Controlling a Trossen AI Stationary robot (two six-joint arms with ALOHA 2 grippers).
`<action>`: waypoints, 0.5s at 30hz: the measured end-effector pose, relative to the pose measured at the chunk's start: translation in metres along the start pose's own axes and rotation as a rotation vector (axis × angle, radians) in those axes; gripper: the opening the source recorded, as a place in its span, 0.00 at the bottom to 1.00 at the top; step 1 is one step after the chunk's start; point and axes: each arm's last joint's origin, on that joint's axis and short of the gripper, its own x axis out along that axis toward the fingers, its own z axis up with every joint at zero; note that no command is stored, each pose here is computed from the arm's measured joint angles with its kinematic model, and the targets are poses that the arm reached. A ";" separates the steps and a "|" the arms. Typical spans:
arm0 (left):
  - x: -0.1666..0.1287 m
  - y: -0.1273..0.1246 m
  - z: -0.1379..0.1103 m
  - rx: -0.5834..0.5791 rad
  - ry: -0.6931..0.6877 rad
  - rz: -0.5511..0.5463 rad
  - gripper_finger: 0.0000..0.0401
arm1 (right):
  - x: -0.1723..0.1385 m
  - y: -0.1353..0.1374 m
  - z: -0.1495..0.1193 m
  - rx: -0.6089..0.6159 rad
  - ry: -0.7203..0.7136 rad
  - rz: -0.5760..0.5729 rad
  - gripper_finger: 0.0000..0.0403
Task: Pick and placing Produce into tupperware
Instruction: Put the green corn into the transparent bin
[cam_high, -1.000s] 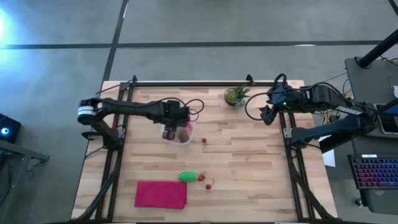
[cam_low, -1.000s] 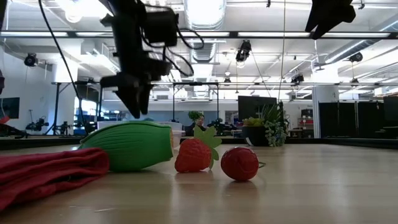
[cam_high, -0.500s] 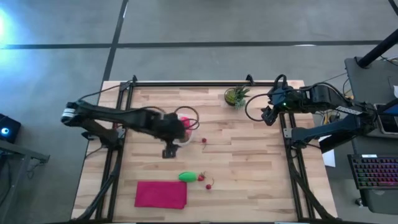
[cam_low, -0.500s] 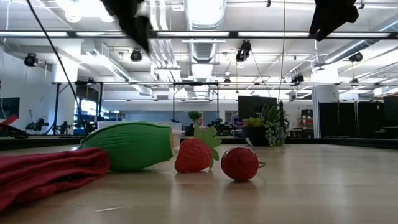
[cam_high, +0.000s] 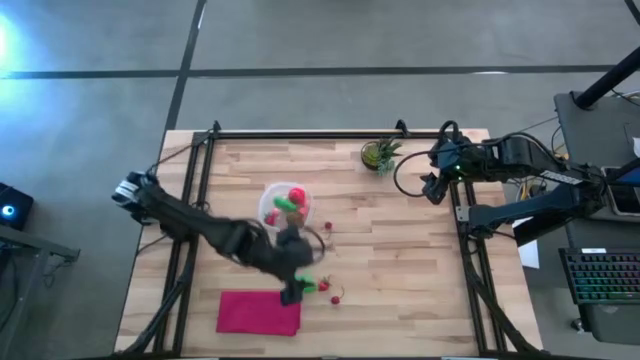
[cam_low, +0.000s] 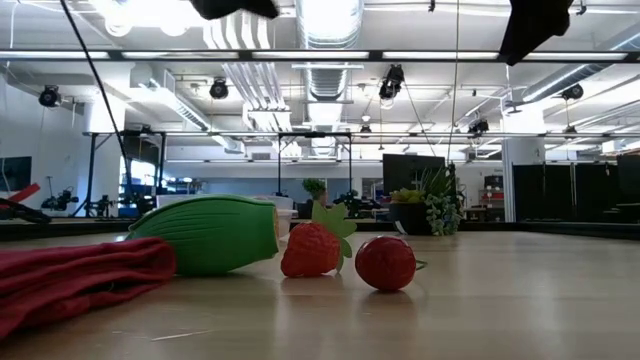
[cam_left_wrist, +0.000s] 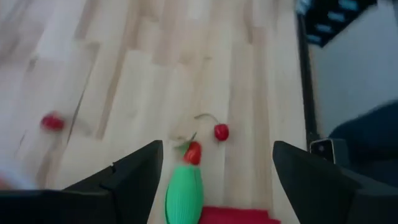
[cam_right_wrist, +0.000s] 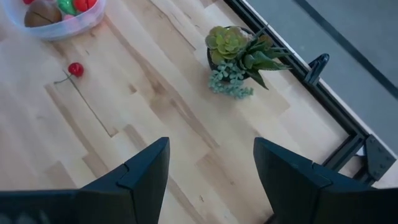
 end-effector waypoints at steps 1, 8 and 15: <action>0.004 -0.009 0.001 0.039 -0.003 0.003 0.72 | 0.000 0.000 0.000 -0.010 -0.001 0.000 0.56; 0.024 -0.032 0.004 -0.052 0.103 0.113 0.72 | -0.004 -0.002 -0.002 -0.044 -0.012 0.010 0.56; 0.050 -0.042 -0.008 -0.035 0.208 0.165 0.72 | -0.011 -0.007 -0.008 -0.052 -0.016 0.027 0.56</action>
